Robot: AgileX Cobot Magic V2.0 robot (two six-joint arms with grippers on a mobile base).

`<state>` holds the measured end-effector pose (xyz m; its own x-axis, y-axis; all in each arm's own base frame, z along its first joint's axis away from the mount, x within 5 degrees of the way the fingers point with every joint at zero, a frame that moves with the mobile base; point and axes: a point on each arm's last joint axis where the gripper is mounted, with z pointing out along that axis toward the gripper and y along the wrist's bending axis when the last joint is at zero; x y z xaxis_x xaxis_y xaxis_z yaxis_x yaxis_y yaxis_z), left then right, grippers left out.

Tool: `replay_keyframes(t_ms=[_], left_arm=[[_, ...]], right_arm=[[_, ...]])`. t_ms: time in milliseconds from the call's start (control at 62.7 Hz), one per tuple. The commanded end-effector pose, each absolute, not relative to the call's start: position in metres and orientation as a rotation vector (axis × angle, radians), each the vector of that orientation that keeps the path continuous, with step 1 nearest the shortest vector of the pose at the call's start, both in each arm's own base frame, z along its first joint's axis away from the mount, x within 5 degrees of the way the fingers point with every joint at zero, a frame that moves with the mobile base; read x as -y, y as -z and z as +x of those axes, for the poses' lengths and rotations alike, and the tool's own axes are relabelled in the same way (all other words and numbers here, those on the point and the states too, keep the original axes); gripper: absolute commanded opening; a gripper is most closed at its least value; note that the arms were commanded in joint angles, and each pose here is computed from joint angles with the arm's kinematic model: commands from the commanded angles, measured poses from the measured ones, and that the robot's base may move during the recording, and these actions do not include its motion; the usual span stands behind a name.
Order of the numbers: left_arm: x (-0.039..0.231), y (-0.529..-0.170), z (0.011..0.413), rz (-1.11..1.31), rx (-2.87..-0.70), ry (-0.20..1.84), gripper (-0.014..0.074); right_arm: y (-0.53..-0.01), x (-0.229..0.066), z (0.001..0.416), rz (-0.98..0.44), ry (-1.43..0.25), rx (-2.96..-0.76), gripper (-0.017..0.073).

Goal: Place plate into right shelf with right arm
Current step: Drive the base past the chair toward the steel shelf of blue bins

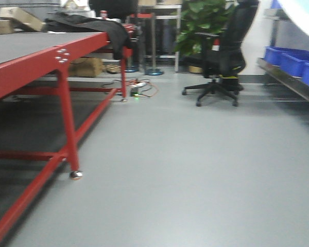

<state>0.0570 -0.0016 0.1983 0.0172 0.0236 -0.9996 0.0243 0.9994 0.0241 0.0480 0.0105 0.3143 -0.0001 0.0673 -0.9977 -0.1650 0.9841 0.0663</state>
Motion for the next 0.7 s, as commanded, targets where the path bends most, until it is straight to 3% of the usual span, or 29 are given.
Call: replay_keyframes(t_ms=[0,686], left_arm=[[0.0006,-0.2035,0.0562,0.016,-1.465,0.005,-0.0128],[0.0006,-0.2035,0.0562,0.016,-1.465,0.005,-0.0128]], right_arm=[[-0.3317,-0.0087,0.0470,-0.058,-0.173,-1.448,0.0054],[-0.3316,-0.0088,0.0470,-0.058,-0.173,-1.449,0.0054]])
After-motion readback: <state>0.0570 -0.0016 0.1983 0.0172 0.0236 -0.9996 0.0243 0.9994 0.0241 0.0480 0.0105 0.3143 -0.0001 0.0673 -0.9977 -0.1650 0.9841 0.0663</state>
